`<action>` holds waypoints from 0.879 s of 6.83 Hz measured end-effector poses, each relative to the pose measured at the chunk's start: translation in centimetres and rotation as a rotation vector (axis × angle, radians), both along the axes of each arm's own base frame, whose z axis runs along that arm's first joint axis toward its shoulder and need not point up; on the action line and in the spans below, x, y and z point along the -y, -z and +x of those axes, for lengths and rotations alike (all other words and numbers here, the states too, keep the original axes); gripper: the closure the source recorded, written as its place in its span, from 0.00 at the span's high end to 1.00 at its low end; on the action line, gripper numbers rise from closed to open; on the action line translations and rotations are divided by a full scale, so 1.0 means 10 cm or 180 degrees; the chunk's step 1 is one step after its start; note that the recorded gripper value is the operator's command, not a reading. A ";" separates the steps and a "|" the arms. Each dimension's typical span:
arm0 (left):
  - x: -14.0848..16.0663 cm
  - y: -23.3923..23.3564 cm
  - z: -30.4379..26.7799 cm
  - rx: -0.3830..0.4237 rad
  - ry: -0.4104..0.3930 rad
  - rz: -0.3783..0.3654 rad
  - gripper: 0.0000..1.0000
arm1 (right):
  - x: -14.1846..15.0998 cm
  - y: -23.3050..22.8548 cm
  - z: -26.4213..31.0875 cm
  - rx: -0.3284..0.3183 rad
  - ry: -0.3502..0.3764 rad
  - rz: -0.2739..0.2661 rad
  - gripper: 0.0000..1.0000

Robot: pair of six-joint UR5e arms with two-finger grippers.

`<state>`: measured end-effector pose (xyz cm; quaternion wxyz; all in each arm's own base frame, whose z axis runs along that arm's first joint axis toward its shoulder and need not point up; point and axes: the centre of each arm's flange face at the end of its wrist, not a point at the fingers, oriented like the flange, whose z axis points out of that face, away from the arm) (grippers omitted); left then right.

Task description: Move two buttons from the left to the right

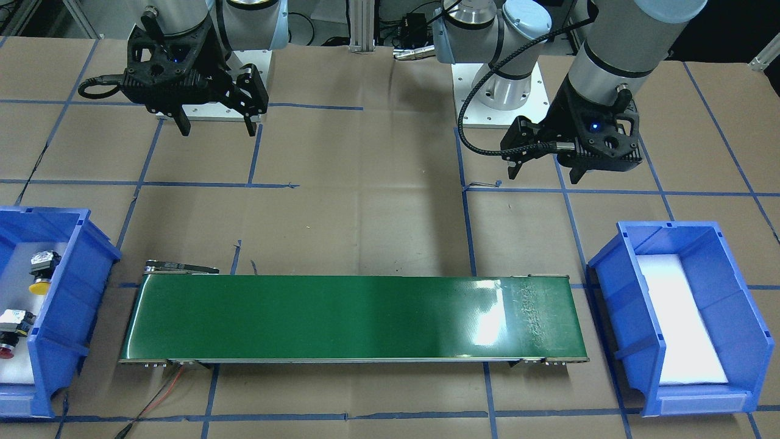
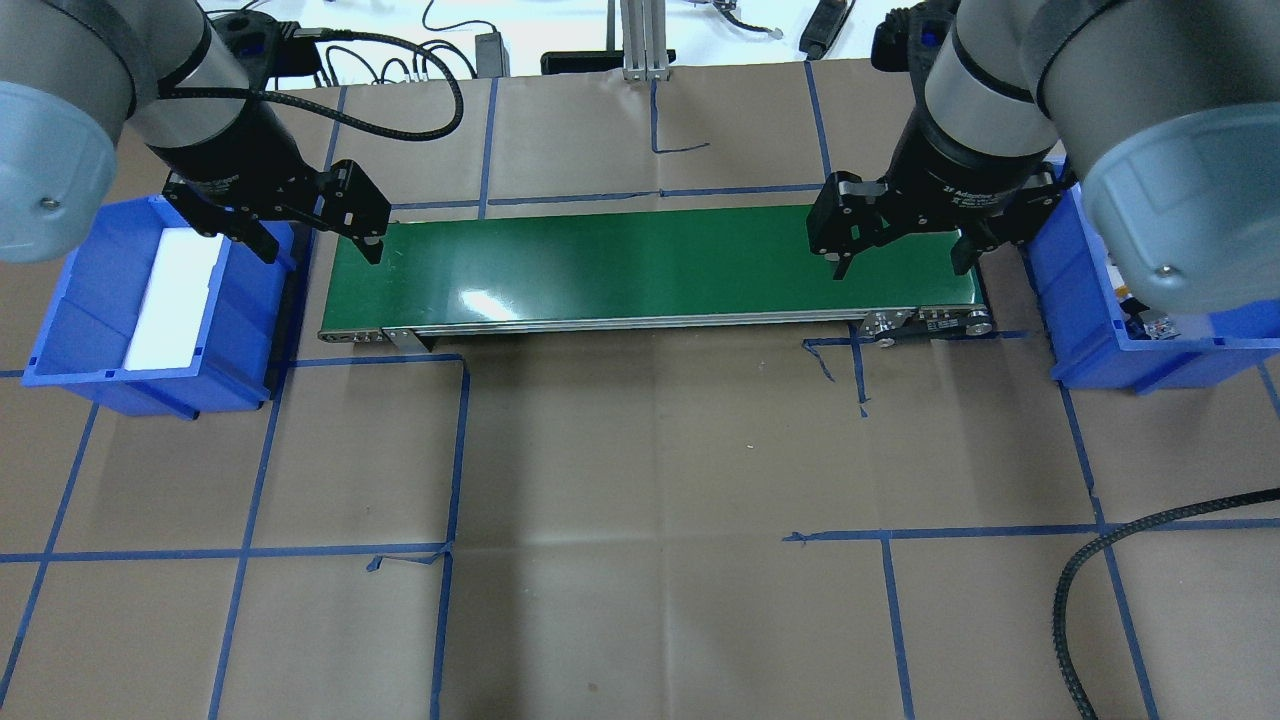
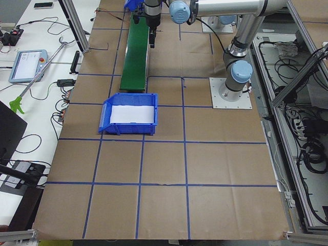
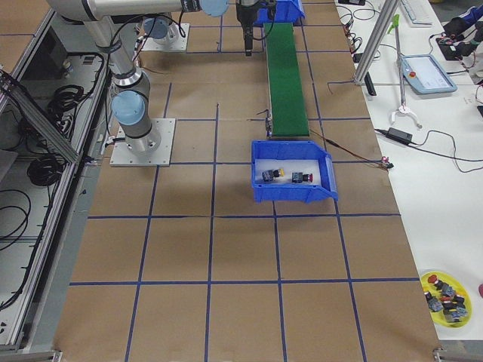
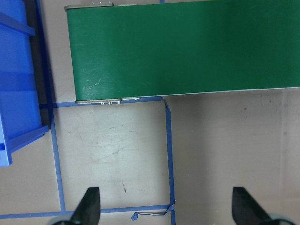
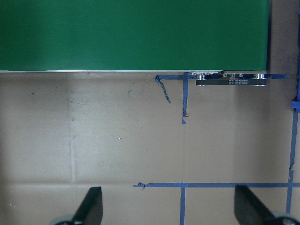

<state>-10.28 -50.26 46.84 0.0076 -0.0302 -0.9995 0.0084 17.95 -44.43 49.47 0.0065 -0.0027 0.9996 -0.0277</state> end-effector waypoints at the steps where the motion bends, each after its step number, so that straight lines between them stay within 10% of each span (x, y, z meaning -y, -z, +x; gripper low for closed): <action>1: 0.00 0.00 0.00 -0.0004 -0.0001 -0.0001 0.99 | 0.00 0.00 0.00 -0.0001 0.0000 0.0000 1.00; 6: 0.00 0.00 -0.01 -0.0013 0.0001 0.0001 0.99 | 0.01 0.02 0.01 -0.0005 -0.0001 0.0008 1.00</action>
